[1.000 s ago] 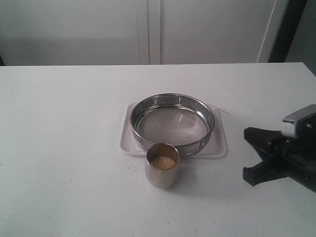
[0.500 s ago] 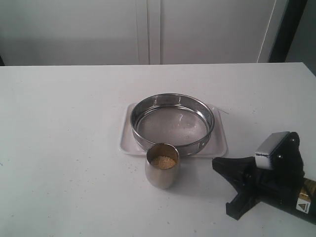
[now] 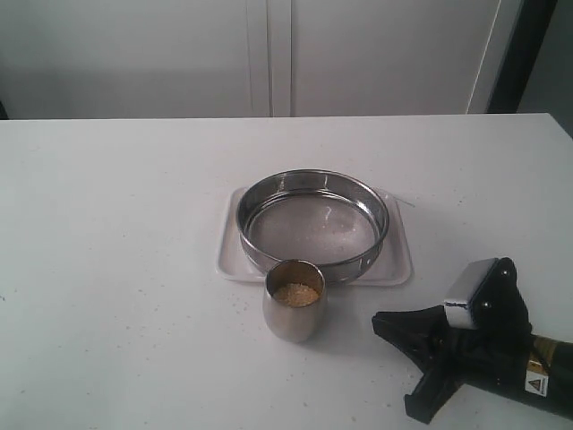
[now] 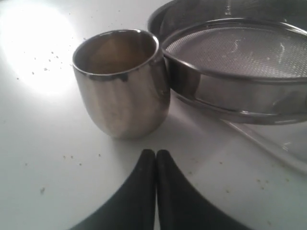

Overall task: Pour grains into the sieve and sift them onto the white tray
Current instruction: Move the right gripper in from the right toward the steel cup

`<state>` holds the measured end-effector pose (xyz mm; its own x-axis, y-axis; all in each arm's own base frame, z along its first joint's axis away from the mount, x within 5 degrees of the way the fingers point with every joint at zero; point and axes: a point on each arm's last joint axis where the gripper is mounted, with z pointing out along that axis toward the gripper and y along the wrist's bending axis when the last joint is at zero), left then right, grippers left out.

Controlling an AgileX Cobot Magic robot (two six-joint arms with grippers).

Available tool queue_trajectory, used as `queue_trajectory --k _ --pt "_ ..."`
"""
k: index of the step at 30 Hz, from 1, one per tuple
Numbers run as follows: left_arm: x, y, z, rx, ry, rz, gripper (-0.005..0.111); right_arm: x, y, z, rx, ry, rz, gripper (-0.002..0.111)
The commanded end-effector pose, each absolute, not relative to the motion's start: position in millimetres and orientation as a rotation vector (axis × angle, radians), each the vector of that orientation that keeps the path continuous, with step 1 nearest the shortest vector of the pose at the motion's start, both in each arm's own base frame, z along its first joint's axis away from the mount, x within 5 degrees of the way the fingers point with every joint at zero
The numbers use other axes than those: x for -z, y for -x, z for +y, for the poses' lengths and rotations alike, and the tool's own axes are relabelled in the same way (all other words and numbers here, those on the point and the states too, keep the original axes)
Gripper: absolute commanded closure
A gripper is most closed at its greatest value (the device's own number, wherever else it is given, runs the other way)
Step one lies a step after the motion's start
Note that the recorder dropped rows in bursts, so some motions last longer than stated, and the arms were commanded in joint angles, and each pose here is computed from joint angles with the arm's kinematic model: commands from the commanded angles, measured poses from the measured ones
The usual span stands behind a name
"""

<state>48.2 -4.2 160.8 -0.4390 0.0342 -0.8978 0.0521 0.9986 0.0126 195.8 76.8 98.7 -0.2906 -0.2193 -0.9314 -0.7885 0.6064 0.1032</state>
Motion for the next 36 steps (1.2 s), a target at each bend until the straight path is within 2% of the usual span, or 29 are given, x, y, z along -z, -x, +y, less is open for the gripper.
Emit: queue_trajectory --k 1,5,11,15,18,27,36 --pt "-158.0 -47.9 -4.3 0.025 -0.052 2.033 0.107 -100.9 -198.4 79.4 -0.721 0.850 1.779 0.099" --pt "-158.0 -47.9 -4.3 0.025 -0.052 2.033 0.107 -101.1 -198.4 81.2 -0.732 0.848 1.780 0.075" --pt "-158.0 -47.9 -4.3 0.025 -0.052 2.033 0.107 -103.1 -199.4 94.6 -0.767 0.901 1.745 0.030" --pt "-158.0 -47.9 -4.3 0.025 -0.052 2.033 0.107 -105.5 -204.3 100.3 -0.807 0.882 1.744 0.014" --pt "-158.0 -47.9 -4.3 0.025 -0.052 2.033 0.107 -105.7 -204.6 100.9 -0.815 0.879 1.746 0.011" --pt "-158.0 -47.9 -4.3 0.025 -0.052 2.033 0.107 -107.2 -202.5 115.4 -0.853 0.910 1.727 0.011" --pt "-158.0 -47.9 -4.3 0.025 -0.052 2.033 0.107 -106.2 -219.3 138.0 -0.844 0.924 1.702 0.011"
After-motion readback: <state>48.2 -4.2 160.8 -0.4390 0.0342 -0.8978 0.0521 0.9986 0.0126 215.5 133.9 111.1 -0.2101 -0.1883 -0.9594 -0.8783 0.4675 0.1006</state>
